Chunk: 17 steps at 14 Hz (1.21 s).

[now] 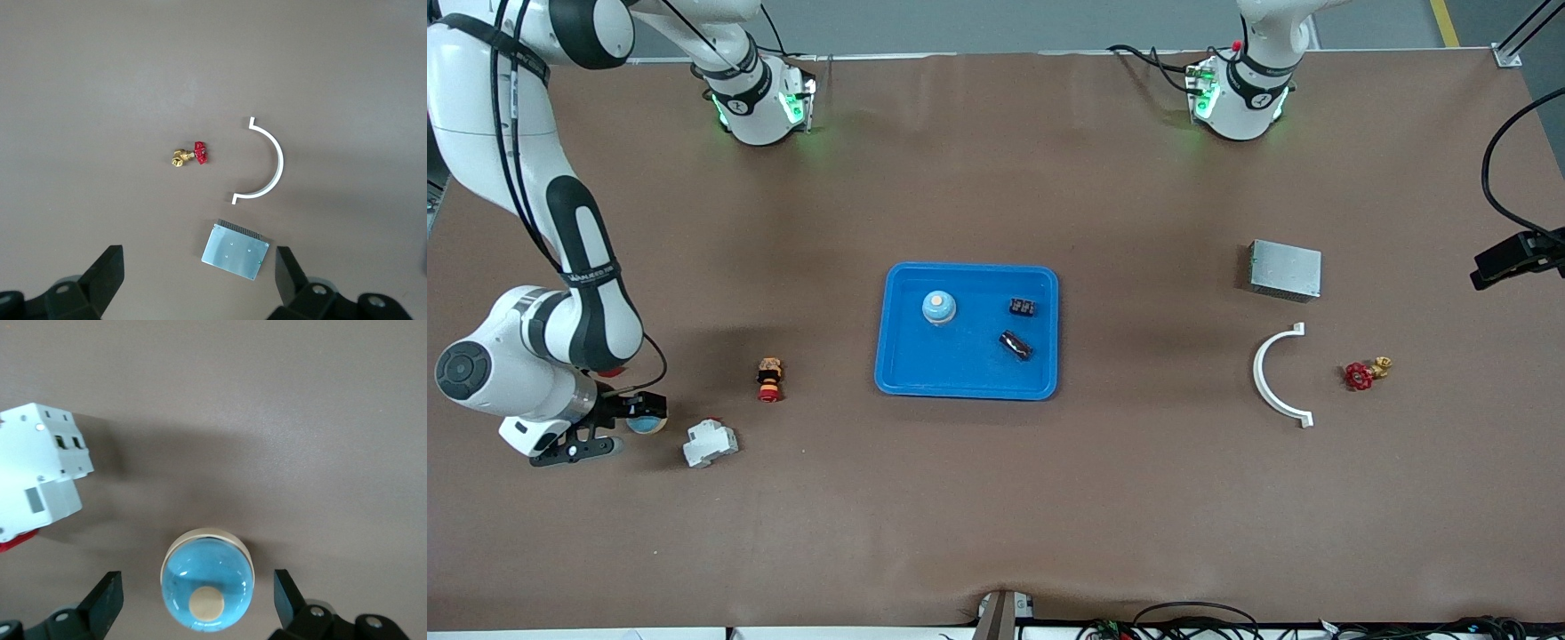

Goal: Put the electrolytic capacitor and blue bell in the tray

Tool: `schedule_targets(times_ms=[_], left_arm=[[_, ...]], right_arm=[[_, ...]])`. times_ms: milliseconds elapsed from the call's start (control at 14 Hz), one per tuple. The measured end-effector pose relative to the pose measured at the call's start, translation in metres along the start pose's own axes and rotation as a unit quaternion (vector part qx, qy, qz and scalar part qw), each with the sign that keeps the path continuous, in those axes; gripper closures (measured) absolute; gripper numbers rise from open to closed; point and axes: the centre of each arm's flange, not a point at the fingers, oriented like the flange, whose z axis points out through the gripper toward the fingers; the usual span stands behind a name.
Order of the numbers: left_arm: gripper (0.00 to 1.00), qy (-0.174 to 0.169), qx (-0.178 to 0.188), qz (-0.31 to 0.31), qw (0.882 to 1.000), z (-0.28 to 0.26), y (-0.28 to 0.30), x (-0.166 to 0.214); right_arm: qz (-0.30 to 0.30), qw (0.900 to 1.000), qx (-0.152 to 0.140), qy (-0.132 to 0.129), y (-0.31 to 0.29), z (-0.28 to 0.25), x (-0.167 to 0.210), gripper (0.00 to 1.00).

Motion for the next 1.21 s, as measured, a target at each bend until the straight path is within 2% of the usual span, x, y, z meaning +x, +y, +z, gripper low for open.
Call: schedule_targets(times_ms=[643,1143,1214], left_arm=[[0.00,-0.011,-0.011,0.014,1.000,-0.011,0.023,-0.057],[0.00,-0.005,-0.012,0.026,1.000,-0.019,0.035,-0.062],[0.00,-0.002,-0.013,0.029,1.000,-0.021,0.039,-0.062]], right_arm=[[-0.003,1.000,-0.003,0.003,0.003,0.012,-0.001,0.00],[0.000,1.000,-0.002,0.001,0.008,0.014,-0.004,0.00],[0.001,1.000,-0.002,0.001,0.009,0.015,-0.004,0.09]])
